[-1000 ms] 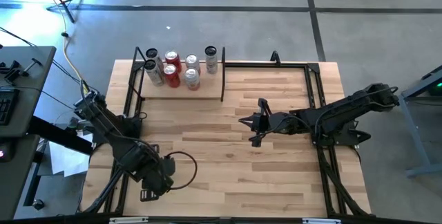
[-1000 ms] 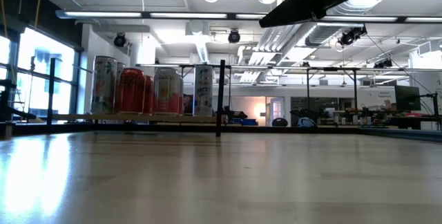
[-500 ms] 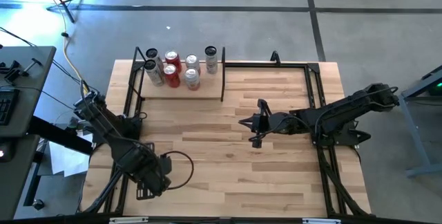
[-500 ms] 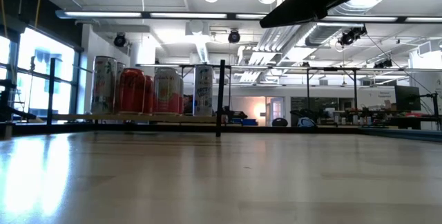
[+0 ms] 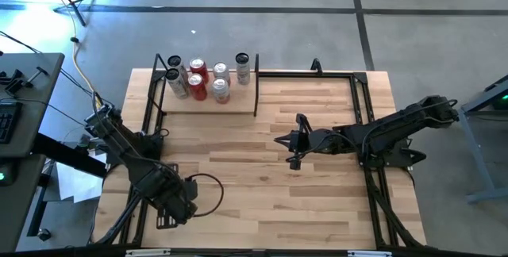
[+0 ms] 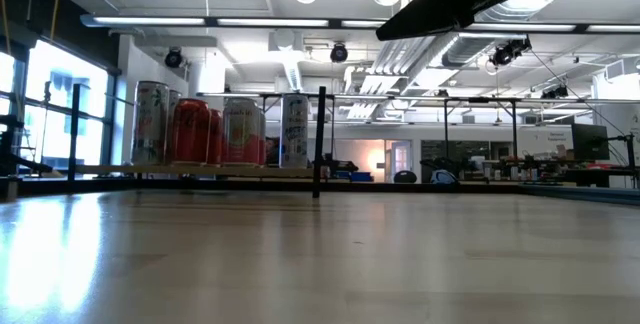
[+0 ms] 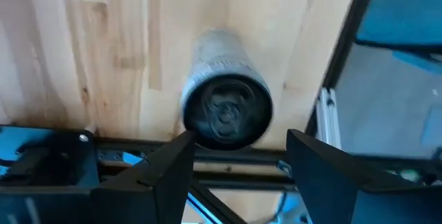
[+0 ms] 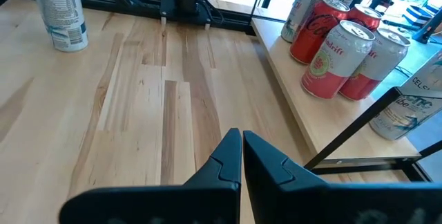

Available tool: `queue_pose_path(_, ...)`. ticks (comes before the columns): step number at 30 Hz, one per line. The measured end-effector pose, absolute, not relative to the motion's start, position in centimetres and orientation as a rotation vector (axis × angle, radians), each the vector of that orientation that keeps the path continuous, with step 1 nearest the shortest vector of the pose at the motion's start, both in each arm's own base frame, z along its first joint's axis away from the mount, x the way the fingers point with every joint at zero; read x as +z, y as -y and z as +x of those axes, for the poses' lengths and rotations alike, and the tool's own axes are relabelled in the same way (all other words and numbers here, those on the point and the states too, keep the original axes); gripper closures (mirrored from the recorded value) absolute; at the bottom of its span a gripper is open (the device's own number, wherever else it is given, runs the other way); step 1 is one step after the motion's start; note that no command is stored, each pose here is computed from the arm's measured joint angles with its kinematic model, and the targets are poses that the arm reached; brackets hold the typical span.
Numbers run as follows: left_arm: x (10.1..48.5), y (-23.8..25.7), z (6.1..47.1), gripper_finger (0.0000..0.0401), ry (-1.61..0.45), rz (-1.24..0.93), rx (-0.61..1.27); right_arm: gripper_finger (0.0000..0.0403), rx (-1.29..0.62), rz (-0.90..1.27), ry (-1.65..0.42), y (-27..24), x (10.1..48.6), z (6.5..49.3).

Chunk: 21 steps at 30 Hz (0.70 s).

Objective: Place canned beverage on shelf
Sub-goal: Put the white-blue soda can on the shelf aligned with the other white-blue soda can

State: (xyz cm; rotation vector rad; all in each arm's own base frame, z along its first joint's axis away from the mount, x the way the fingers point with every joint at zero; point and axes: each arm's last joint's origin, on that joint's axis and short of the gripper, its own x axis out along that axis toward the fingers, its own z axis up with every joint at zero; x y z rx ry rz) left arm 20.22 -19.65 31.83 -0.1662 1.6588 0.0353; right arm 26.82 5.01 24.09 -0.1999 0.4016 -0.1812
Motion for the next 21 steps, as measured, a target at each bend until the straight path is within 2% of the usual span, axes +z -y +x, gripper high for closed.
queue_pose_path(4, 31.84, 19.7, 20.16, 0.0197, -1.675, -0.174, 0.019, 0.0403, -0.181, -0.2, -0.402, -5.01, 24.09, 26.82)
queue_pose_path(8, 31.83, 19.73, 20.13, 0.0236, -1.675, -0.159, 0.002, 0.0403, -0.18, -0.208, -0.402, -5.01, 24.09, 26.82)
queue_pose_path(16, 31.84, 19.77, 20.1, 0.0384, -1.686, -0.148, -0.032, 0.0403, -0.181, -0.193, -0.401, -5.02, 24.09, 26.82)
queue_pose_path(18, 31.83, 19.72, 20.14, 0.0394, -1.671, -0.149, -0.003, 0.0403, -0.179, -0.193, -0.401, -5.02, 24.09, 26.82)
queue_pose_path(21, 31.81, 19.6, 20.25, 0.0365, -1.66, -0.181, 0.051, 0.0403, -0.179, -0.193, -0.401, -5.02, 24.09, 26.82)
